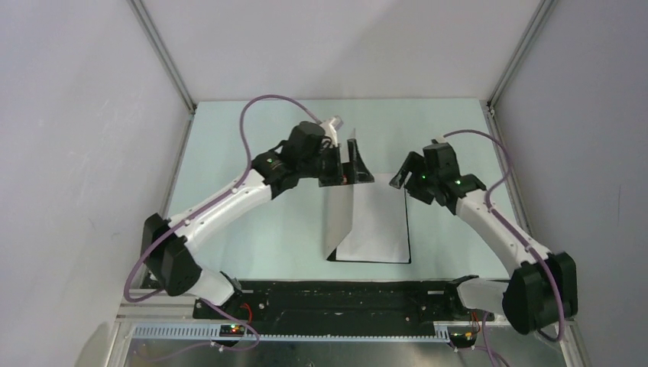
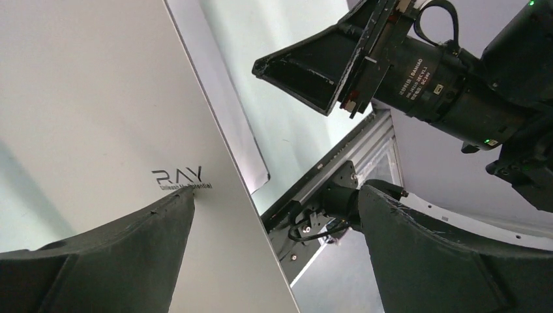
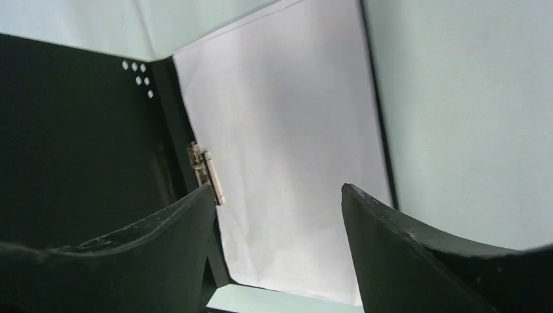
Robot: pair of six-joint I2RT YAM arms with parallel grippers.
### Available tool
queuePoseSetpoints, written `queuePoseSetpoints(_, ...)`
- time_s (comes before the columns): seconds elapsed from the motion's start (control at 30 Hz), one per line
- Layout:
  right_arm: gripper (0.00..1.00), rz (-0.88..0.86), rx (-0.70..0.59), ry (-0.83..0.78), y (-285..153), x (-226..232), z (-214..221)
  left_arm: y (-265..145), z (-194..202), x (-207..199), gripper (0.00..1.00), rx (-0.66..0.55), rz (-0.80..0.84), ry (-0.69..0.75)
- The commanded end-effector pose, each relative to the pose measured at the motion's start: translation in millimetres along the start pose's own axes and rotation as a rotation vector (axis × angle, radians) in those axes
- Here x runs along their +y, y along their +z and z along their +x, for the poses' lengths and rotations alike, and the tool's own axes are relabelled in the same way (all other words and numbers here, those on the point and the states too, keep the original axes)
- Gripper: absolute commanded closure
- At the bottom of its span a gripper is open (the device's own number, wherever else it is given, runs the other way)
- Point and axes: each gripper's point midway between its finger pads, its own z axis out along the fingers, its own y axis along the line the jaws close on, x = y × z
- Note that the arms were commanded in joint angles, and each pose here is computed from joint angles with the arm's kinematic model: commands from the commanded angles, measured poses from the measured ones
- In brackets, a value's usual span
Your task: Put the files into the folder
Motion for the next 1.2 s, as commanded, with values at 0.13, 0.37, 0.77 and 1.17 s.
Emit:
queuePoseSetpoints(0.13, 0.18, 0.108, -0.099, 0.038, -32, -48, -17, 20, -4, -64, 0.0, 0.012, 0.119, 0.093)
queuePoseSetpoints(0.37, 0.16, 0.135, -0.096, 0.097, -26, -68, -16, 15, -12, -76, 0.0, -0.009, 0.146, 0.129)
queuePoseSetpoints(0.77, 0.15, 0.121, -0.032, 0.101, -9, -73, -1, -5, -21, -46, 0.0, -0.089, 0.065, 0.161)
queuePoseSetpoints(1.17, 0.11, -0.023, 0.0, -0.062, 5, -10, 31, -74, -33, 78, 0.0, -0.33, -0.328, 0.185)
